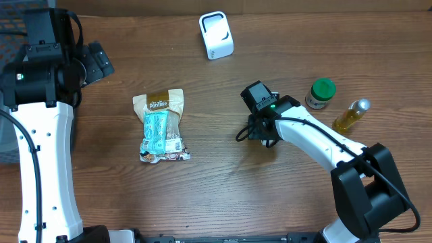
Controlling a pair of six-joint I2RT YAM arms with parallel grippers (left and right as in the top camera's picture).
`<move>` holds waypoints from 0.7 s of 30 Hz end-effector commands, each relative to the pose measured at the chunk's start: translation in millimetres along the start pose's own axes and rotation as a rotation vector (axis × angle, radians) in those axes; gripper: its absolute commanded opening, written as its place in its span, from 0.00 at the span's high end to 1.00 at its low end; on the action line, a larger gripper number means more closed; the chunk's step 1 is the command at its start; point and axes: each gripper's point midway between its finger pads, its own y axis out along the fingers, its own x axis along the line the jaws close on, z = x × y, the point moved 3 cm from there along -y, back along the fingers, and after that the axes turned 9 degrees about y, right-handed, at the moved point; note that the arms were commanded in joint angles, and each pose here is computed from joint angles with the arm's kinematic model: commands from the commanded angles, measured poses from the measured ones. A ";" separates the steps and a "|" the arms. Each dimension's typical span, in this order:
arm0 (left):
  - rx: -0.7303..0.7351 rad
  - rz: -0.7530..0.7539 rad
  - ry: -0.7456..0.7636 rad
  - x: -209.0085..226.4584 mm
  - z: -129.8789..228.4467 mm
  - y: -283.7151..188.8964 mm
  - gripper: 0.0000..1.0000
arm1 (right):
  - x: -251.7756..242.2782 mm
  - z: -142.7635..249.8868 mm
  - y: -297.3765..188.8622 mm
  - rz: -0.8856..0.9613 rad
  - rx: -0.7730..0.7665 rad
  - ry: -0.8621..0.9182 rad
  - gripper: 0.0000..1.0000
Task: Scan the item barcode
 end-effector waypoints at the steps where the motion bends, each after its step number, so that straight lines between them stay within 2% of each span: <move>1: -0.005 -0.013 -0.004 1.9 -1.1 0.2 0.00 | 7.6 -13.8 -19.8 -0.042 -0.016 -0.017 0.32; 3: -0.005 -0.013 -0.004 1.9 -1.1 0.2 0.00 | 6.3 -23.6 -30.4 -0.044 -0.023 -0.001 0.26; 5: -0.005 -0.013 -0.004 1.9 -1.1 0.2 0.00 | 5.7 -30.3 -37.1 -0.062 -0.019 0.016 0.25; 8: -0.005 -0.013 -0.004 1.9 -1.1 0.2 0.00 | 5.3 -32.7 -37.5 -0.117 0.020 0.049 0.26; 10: -0.005 -0.013 -0.004 1.9 -1.1 0.2 0.00 | -4.8 -36.7 -35.2 -0.085 0.010 0.067 0.30; 13: -0.005 -0.013 -0.004 1.9 -1.1 0.2 0.01 | -25.4 -46.2 -32.6 -0.014 -0.019 0.105 0.46; 17: -0.005 -0.013 -0.004 1.9 -1.1 0.2 0.00 | -57.4 -53.5 -27.7 0.034 0.008 0.183 0.88; 21: -0.005 -0.013 -0.004 1.9 -1.1 0.2 0.00 | -71.9 -42.0 -17.2 0.060 0.061 0.205 0.96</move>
